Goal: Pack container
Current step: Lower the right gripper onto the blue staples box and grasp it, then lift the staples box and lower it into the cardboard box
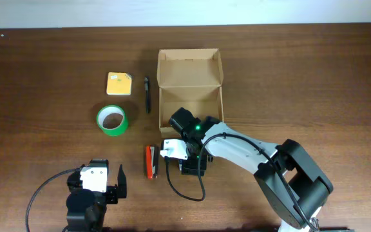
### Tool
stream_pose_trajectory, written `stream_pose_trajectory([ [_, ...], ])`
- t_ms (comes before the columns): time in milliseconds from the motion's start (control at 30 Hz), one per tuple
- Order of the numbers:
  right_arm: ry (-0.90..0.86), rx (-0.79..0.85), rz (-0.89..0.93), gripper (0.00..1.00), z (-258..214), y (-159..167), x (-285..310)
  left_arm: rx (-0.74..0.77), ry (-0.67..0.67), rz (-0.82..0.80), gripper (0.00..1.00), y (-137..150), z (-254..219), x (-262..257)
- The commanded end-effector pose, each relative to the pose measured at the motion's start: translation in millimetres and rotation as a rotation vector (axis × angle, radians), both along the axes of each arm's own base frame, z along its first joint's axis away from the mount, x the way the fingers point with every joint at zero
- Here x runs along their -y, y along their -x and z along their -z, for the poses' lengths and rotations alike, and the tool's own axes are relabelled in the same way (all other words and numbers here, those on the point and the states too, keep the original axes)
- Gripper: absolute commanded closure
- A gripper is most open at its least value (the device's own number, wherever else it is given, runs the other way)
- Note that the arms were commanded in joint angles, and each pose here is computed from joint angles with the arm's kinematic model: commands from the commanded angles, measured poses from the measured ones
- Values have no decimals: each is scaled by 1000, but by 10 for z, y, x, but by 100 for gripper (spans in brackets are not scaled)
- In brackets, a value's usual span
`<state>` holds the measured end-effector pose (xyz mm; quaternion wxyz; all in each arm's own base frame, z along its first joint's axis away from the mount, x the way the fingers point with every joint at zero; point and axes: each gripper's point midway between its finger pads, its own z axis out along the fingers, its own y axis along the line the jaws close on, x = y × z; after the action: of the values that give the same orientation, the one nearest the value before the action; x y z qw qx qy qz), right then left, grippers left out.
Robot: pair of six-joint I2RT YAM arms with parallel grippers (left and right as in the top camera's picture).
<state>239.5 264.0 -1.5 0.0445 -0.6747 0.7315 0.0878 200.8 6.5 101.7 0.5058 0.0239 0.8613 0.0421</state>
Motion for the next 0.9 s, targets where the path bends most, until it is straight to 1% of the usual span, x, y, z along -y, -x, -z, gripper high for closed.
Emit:
stream_pose_trajectory([
  [0, 36, -40, -2, 25, 143, 145, 85, 13, 2, -16, 0, -6, -18, -27],
  [67, 32, -41, -3, 32, 145, 147, 78, 13, 2, -16, 0, -6, -18, -27],
  [200, 33, -43, -2, 51, 148, 152, 84, 13, 2, -16, 0, -6, -18, -27],
  [333, 21, -54, -4, 67, 143, 172, 63, 13, 2, -16, 0, -6, -18, -27],
  [367, 20, -56, -4, 69, 142, 175, 61, 13, 2, -16, 1, -6, -18, -27],
  [667, 33, -77, 15, 80, 119, 213, 89, 13, 2, -16, 1, -6, -18, -27],
  [733, 36, -86, 48, 82, 79, 205, 75, 13, 2, -16, 0, -6, -18, -27],
  [867, 22, -133, 47, 84, -70, 243, 11, 13, 2, -16, 0, -6, -18, -27],
])
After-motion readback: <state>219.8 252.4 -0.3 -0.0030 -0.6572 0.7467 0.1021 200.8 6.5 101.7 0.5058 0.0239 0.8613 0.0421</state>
